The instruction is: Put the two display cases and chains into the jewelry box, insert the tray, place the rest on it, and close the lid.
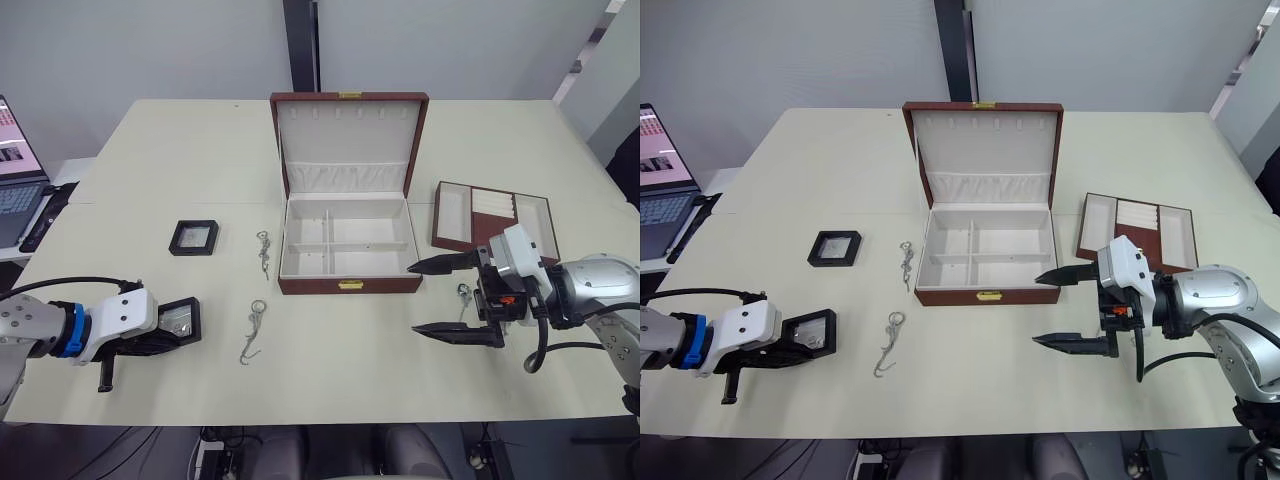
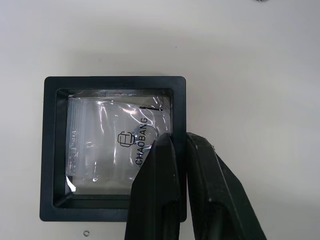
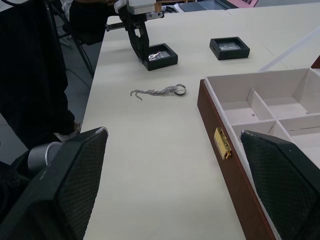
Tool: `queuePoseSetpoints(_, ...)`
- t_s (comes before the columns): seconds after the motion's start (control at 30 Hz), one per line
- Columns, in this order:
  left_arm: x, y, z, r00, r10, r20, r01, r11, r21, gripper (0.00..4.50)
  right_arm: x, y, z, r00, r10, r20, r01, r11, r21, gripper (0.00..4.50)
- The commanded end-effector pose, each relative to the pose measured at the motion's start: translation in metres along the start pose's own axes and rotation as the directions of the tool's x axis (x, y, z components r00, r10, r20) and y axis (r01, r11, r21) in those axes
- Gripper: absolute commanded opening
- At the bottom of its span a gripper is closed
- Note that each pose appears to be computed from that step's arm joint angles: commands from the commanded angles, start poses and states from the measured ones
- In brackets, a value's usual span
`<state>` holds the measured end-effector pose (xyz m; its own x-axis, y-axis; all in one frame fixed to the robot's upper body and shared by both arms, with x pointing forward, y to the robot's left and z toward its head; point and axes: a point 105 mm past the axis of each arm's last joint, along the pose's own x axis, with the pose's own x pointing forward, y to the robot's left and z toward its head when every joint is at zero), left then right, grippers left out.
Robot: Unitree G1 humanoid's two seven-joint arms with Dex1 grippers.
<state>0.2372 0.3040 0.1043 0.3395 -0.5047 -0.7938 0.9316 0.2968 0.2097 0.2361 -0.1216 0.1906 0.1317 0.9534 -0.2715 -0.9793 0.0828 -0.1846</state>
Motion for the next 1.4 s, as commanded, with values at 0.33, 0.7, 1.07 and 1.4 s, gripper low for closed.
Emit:
queuePoseSetpoints(0.33,-0.017,0.020,0.043,0.997,0.017,0.075,-0.016,1.000,-0.017,0.03,-0.016,-0.008,0.015,0.992,-0.106,0.067,0.105,0.994,0.016,4.50)
queuePoseSetpoints(0.7,-0.015,0.050,0.151,0.979,-0.057,0.196,0.029,0.990,0.141,0.03,-0.048,-0.016,0.000,0.937,-0.349,0.021,0.348,0.936,0.057,4.50)
queuePoseSetpoints(1.07,0.022,0.075,0.229,0.956,-0.144,0.254,0.065,0.953,0.295,0.03,-0.062,-0.010,-0.018,0.845,-0.534,-0.031,0.535,0.842,0.074,4.50)
queuePoseSetpoints(1.4,0.077,0.099,0.270,0.948,-0.134,0.290,0.021,0.932,0.361,0.03,-0.065,-0.003,-0.024,0.789,-0.611,-0.057,0.614,0.785,0.079,4.50)
